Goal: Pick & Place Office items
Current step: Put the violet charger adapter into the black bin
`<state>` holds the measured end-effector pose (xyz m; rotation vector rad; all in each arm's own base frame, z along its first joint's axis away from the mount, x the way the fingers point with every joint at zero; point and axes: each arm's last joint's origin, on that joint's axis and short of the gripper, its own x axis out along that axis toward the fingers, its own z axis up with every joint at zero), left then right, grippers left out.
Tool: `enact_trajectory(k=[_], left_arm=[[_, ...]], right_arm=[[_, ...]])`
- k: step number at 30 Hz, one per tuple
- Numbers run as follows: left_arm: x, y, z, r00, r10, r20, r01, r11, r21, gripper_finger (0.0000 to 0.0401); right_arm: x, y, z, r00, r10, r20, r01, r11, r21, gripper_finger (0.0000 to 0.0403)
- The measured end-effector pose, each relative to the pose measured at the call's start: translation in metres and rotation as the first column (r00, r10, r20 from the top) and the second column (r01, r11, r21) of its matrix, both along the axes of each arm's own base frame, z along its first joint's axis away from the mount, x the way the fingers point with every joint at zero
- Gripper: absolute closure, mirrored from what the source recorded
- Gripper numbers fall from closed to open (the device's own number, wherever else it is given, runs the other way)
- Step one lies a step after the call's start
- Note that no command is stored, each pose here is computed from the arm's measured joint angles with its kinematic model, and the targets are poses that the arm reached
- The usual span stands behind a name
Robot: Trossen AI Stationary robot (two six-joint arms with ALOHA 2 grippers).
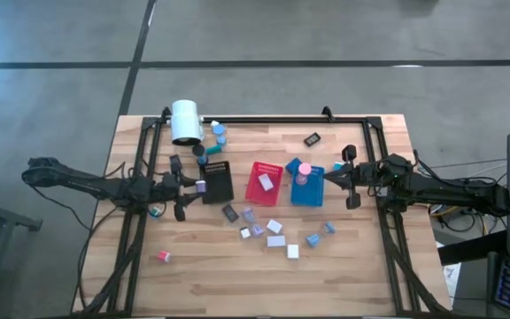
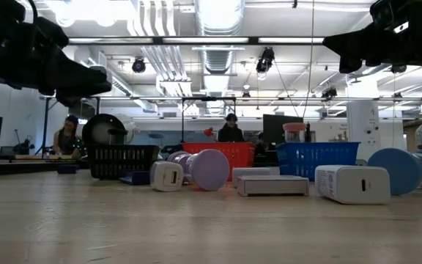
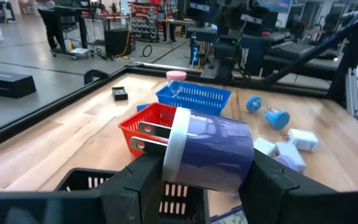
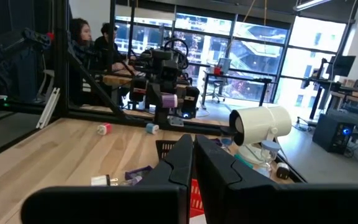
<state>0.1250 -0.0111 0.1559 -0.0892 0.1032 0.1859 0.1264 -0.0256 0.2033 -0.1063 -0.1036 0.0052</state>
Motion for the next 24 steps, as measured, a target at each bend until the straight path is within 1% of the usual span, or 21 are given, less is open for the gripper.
enact_trajectory(k=[3,5,6,10,13,15,18,24], left_arm=[[0.002,0.0,0.009,0.999,0.021,0.031,-0.019,0.999,-0.05,0.0234],[0.005,0.0,0.023,0.998,0.024,0.05,-0.021,0.998,-0.058,0.0234],[0.006,-0.001,0.029,0.999,0.024,0.034,-0.022,0.998,-0.055,0.0234],[0.016,-0.001,0.047,0.991,0.083,-0.104,-0.088,0.995,-0.046,0.0234],[0.026,-0.001,0.055,0.966,0.121,-0.228,-0.132,0.991,-0.03,0.0234],[0.034,-0.001,0.056,0.939,0.135,-0.317,-0.149,0.989,-0.02,0.0234],[0.049,-0.001,0.057,0.901,0.155,-0.405,-0.173,0.985,-0.008,0.0234],[0.078,0.004,0.042,0.823,0.153,-0.548,-0.185,0.983,-0.004,0.0234]], right_arm=[[0.0,0.0,0.0,1.0,-0.001,0.0,0.001,1.0,0.0,0.039],[0.0,0.0,0.0,1.0,-0.007,0.001,0.007,1.0,0.0,0.039],[0.0,0.0,0.0,1.0,-0.008,0.001,0.008,1.0,0.001,0.039],[0.0,0.0,0.0,1.0,-0.008,0.005,0.008,1.0,0.0,0.039],[0.0,0.0,0.001,1.0,-0.009,0.013,0.009,1.0,-0.002,0.039],[0.0,0.0,0.001,1.0,-0.009,0.014,0.009,1.0,-0.003,0.039],[0.0,0.0,0.001,1.0,-0.008,0.015,0.008,1.0,0.006,0.039],[0.0,0.0,0.002,1.0,-0.008,0.017,0.008,1.0,0.008,0.039]])
